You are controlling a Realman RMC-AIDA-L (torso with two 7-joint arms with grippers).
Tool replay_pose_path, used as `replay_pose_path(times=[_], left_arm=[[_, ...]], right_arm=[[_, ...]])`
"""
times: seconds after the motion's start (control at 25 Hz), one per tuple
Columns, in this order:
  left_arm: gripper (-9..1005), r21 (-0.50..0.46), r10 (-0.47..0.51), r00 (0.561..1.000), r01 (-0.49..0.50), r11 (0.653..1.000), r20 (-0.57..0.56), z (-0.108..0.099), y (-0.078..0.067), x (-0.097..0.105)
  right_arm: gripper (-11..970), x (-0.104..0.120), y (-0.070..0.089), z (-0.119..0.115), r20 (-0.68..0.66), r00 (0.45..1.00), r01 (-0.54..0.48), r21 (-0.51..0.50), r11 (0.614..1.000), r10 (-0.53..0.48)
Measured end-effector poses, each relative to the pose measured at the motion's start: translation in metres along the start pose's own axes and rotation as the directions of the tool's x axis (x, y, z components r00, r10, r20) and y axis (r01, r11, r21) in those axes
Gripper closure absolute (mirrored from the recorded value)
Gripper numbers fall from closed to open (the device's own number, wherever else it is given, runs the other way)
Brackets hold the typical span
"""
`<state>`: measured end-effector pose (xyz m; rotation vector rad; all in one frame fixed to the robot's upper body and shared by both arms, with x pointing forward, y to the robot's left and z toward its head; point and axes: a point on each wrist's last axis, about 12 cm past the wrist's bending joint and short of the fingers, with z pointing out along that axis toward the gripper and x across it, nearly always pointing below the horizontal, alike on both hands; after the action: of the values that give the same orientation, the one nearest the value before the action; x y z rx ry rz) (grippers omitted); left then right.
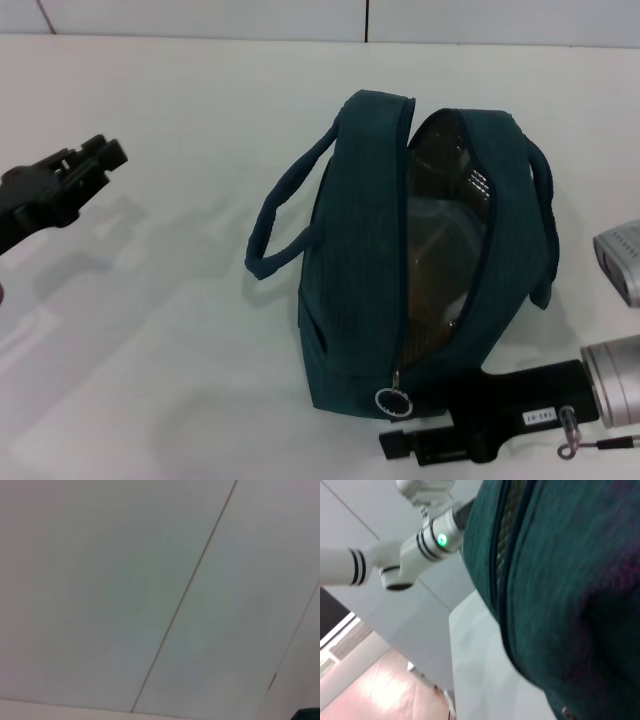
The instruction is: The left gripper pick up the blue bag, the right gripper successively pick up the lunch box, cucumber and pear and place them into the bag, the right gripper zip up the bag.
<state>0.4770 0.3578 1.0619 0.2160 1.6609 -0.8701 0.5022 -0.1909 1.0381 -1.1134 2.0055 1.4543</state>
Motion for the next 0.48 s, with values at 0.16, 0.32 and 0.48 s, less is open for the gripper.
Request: replay_pose_path(times=[0.16, 0.32, 0.48], left_arm=[[725, -0.030, 0.017, 1.000, -0.017, 0.999, -0.008, -0.013, 0.002, 0.000], [725, -0.049, 0.010, 1.000, -0.011, 0.999, -0.006, -0.020, 0.002, 0.000], [725, -0.056, 0.005, 1.000, -0.005, 0.998, -0.002, -0.022, 0.003, 0.000]], right_arm=[[443, -0.003, -0.001, -0.003, 0.031, 1.000, -0.001, 0.010, 1.000, 0.001], [448, -0.003, -0.003, -0.003, 0.052, 0.999, -0.005, 0.034, 0.999, 0.003], [453, -0.004, -0.008, -0.003, 0.057, 0.998, -0.011, 0.071, 0.997, 0.007]])
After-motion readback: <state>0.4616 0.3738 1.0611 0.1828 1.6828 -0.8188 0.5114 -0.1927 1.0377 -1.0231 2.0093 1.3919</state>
